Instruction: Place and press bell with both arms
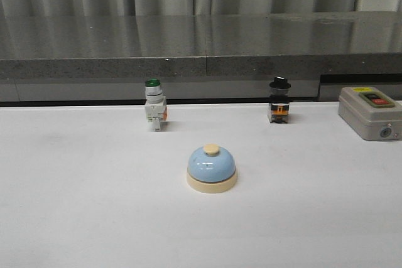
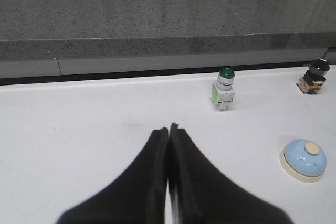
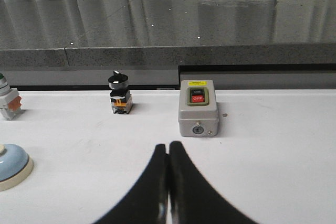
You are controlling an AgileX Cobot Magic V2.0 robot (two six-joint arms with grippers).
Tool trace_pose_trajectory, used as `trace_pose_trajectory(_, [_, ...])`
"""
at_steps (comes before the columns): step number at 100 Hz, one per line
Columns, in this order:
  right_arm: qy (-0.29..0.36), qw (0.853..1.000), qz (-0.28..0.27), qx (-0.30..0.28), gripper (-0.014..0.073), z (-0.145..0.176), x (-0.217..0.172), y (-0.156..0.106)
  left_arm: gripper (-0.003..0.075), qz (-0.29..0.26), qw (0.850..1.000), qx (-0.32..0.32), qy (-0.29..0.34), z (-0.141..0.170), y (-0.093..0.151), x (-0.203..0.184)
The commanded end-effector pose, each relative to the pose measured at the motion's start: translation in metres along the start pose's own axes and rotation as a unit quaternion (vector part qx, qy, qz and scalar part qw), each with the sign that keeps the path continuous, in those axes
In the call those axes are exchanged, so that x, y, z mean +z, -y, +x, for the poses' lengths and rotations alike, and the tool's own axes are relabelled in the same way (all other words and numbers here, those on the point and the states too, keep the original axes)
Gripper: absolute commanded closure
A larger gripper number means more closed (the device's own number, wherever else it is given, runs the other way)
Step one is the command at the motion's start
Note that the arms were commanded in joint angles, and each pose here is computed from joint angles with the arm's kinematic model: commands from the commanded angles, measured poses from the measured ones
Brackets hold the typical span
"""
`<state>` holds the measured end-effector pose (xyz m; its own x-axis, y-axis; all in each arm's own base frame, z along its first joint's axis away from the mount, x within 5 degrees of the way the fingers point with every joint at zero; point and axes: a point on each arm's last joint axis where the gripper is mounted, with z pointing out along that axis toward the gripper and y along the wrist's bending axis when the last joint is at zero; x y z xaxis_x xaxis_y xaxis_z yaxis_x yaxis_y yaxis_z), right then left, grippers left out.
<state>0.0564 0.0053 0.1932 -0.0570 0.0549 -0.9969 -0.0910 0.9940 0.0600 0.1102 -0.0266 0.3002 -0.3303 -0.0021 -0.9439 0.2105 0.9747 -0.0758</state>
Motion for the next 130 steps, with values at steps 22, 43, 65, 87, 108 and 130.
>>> trace_pose_trajectory(22, [0.058,0.998,0.000,-0.010,0.0655,-0.014,-0.002,0.000,0.0740,0.003,0.999,-0.010,0.048,-0.016,0.001,-0.003])
trace_pose_trajectory(43, [0.058,0.998,0.000,-0.010,0.0655,-0.014,-0.002,0.000,0.0740,-0.008,0.997,0.027,0.075,-0.018,-0.001,-0.005])
trace_pose_trajectory(65, [0.058,0.998,0.000,-0.010,0.0655,-0.014,-0.002,0.000,0.0740,-0.008,0.991,0.037,0.126,-0.002,-0.002,-0.021])
trace_pose_trajectory(87, [0.058,0.998,0.000,-0.010,0.0655,-0.014,-0.002,0.000,0.0740,-0.052,0.988,0.029,0.143,0.041,-0.012,-0.029])
trace_pose_trajectory(108, [0.058,0.998,0.000,-0.010,0.0655,-0.014,-0.002,0.000,0.0740,-0.074,0.984,0.031,0.161,0.078,-0.016,-0.033])
trace_pose_trajectory(130, [0.058,0.998,0.000,-0.010,0.0655,-0.014,-0.002,0.000,0.0740,-0.074,0.981,0.033,0.174,0.101,-0.017,-0.031])
